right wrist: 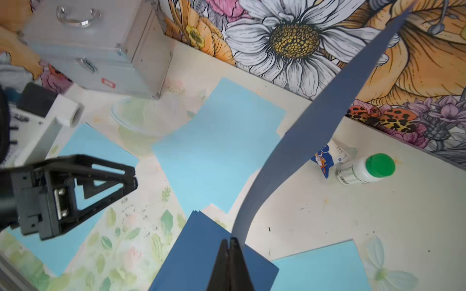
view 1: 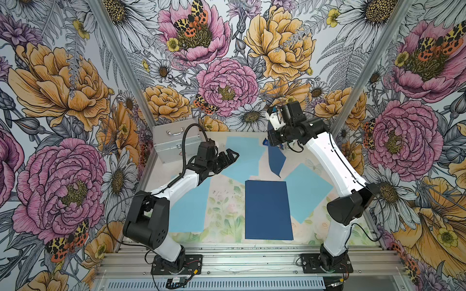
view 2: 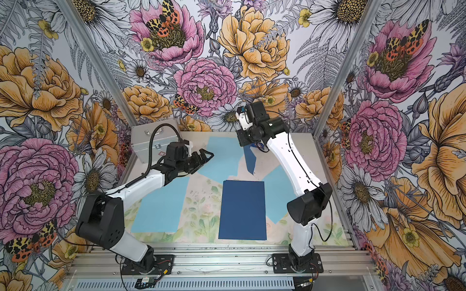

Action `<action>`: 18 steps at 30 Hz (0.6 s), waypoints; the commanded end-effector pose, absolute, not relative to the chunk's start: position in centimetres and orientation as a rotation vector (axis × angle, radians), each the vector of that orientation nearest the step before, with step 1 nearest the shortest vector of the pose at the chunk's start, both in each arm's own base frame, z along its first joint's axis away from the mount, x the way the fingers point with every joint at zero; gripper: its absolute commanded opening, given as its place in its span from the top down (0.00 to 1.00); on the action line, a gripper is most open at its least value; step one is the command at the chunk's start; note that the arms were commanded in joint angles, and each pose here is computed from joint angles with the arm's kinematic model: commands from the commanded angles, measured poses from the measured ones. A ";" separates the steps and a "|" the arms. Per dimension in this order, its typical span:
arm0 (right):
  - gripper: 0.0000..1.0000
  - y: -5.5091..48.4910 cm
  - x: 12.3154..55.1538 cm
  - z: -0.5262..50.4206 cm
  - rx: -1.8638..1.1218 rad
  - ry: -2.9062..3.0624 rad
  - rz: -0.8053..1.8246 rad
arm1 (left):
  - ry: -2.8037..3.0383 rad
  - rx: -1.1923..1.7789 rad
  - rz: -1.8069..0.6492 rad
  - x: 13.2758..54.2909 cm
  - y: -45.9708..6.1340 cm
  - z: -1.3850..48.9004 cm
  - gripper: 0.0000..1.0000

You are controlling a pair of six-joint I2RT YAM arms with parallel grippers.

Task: Sort the scattered colored papers by color
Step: Place the colored paper.

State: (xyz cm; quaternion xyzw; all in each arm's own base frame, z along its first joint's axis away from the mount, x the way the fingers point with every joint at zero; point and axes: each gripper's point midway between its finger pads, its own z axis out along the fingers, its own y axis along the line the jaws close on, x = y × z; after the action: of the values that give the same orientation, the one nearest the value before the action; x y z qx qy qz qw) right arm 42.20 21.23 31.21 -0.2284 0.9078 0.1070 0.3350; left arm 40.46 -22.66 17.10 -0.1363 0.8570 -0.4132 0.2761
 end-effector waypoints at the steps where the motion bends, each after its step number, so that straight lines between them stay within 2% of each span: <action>1: 1.00 18.8 40.1 31.8 -0.681 2.402 0.125 | 2.081 -0.315 -1.436 41.3 -26.0 19.9 0.02; 10: 1.00 19.4 35.0 40.6 -0.637 2.161 0.375 | 1.588 -0.309 -2.000 42.8 -29.3 23.3 0.02; 13: 1.00 18.2 34.4 40.7 -0.567 2.160 0.391 | 1.577 -0.239 -2.002 42.5 -31.4 23.6 0.02; 18: 1.00 15.8 35.5 37.3 -0.361 2.219 0.464 | 1.505 -0.082 -2.051 41.4 -35.3 26.8 0.02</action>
State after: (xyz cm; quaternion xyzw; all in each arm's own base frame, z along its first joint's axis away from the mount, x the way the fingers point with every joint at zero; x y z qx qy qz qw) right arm 33.21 15.87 40.61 -0.1943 0.8637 0.1575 0.4376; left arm 43.06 -33.60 21.33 -0.1043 0.6257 -0.7262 0.2651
